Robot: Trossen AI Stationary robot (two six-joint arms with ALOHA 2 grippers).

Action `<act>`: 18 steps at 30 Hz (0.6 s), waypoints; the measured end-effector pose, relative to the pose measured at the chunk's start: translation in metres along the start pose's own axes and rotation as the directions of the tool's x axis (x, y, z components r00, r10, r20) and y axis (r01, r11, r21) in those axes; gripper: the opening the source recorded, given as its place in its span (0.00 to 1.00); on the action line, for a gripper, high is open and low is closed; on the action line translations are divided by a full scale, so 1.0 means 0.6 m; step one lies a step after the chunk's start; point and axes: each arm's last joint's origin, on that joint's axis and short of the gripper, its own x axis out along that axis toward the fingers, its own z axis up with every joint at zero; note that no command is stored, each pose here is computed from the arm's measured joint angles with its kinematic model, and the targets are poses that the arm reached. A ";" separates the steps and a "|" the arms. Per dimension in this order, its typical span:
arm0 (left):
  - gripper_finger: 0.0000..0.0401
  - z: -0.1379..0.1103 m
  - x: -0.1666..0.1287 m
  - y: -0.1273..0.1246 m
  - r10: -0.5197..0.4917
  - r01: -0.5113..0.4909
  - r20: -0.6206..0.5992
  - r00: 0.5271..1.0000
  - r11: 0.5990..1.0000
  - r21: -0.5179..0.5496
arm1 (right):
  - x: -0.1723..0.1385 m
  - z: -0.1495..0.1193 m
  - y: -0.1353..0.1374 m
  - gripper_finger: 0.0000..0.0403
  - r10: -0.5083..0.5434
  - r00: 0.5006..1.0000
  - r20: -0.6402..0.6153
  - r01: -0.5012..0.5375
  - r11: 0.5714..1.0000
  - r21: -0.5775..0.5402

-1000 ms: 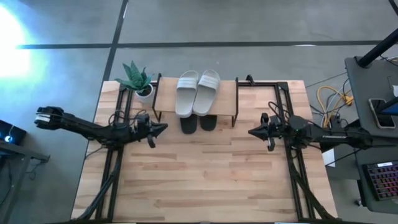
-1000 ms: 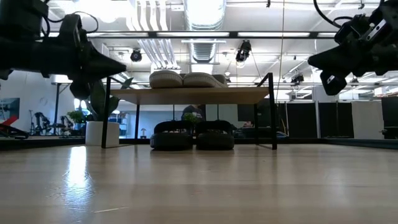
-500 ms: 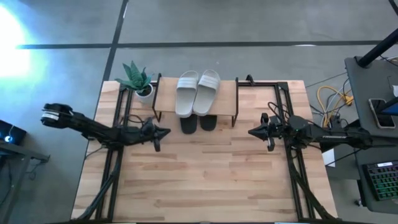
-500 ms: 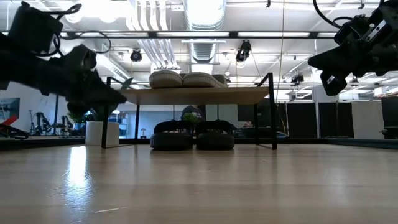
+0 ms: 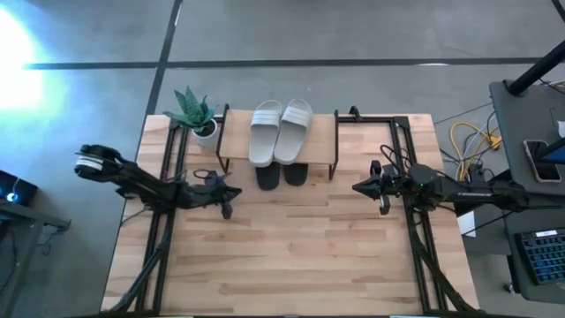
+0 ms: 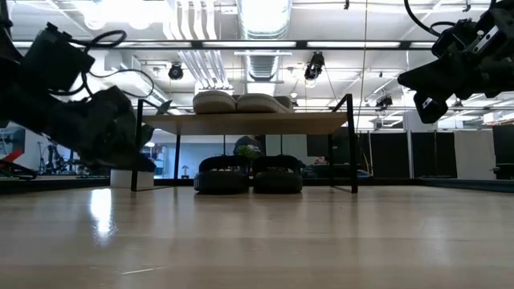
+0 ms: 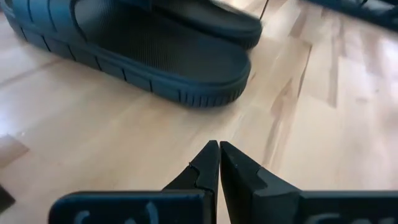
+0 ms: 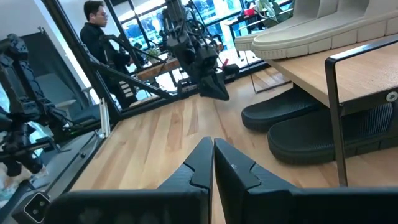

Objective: Pick and place slides into the shelf
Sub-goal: Return to Home Position

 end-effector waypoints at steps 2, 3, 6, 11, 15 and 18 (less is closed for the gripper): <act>0.00 -0.004 0.004 0.000 0.010 -0.009 -0.019 1.000 1.000 0.010 | 0.000 0.000 0.000 0.02 0.000 1.000 0.000 0.000 1.000 0.000; 0.00 -0.007 0.005 0.001 0.015 -0.015 -0.030 0.999 1.000 0.016 | 0.000 0.000 0.000 0.02 0.000 1.000 0.000 0.000 1.000 0.000; 0.00 -0.015 0.009 0.002 0.032 -0.030 -0.062 0.998 0.999 0.034 | 0.000 0.000 0.000 0.02 0.000 1.000 0.000 0.000 1.000 0.000; 0.00 -0.025 0.017 0.004 0.056 -0.050 -0.106 0.993 0.997 0.061 | 0.000 0.000 0.000 0.02 0.000 1.000 0.001 0.000 1.000 0.000; 0.00 -0.031 0.022 0.004 0.073 -0.064 -0.126 0.989 0.995 0.075 | 0.000 0.000 0.000 0.02 0.000 1.000 0.001 0.000 1.000 0.000; 0.00 -0.034 0.025 0.003 0.080 -0.070 -0.129 0.988 0.994 0.079 | 0.000 0.001 0.000 0.02 0.001 1.000 0.001 -0.001 1.000 0.000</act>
